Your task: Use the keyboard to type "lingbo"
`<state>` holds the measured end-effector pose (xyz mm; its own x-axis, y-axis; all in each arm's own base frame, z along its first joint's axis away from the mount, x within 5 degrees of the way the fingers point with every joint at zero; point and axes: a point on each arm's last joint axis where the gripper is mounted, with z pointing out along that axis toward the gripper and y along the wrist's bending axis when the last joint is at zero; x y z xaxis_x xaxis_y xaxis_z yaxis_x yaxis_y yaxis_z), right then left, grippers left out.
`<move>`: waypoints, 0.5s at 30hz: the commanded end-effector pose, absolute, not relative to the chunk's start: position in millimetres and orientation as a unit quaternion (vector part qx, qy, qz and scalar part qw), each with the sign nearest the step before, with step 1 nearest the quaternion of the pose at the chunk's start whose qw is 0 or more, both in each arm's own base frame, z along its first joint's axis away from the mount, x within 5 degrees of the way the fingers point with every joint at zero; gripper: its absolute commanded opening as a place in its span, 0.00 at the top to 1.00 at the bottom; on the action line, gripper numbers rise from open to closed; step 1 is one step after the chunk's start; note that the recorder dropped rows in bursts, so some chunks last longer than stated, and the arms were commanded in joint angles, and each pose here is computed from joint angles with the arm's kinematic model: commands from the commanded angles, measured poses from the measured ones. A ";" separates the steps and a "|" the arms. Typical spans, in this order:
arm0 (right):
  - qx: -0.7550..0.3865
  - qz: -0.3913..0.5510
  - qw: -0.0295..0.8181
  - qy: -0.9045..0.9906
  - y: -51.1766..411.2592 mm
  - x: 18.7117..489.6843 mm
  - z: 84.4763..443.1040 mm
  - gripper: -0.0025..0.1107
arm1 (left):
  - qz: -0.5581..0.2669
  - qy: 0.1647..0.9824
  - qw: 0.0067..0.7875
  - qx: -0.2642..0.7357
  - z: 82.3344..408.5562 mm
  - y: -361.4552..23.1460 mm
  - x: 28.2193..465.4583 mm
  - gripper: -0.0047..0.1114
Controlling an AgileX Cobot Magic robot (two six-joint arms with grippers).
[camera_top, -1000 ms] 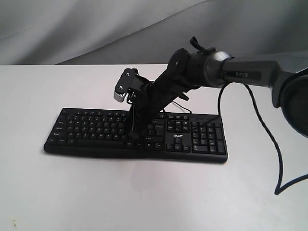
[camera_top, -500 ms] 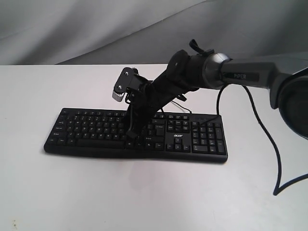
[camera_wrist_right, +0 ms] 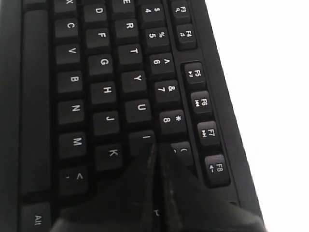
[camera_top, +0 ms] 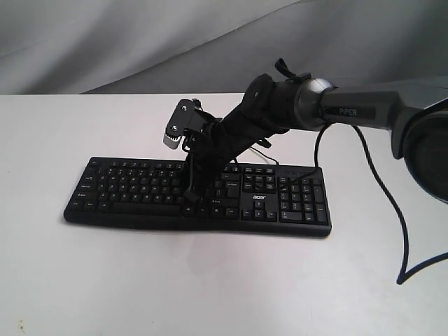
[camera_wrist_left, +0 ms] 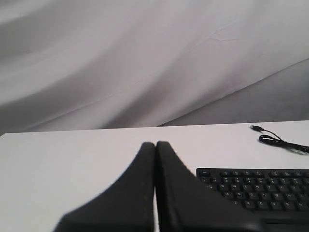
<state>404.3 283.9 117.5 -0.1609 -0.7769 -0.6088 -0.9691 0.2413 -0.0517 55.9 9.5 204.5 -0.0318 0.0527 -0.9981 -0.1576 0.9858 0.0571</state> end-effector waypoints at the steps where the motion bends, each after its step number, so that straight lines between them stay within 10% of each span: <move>1: -0.588 0.182 0.260 0.744 281.9 404.8 106.3 0.98 | 0.073 0.711 0.699 -0.034 204.1 9.0 55.8 0.96; 15: -0.596 0.208 0.285 0.721 280.3 394.5 171.4 0.98 | 0.073 0.711 0.699 -0.034 204.1 9.0 55.8 0.96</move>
<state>397.6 283.4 147.2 -0.1360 -0.7605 -0.6349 -0.9780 0.2055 -0.0367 55.9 9.5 204.5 -0.0318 0.0527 -0.9981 -0.1576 0.9858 0.0571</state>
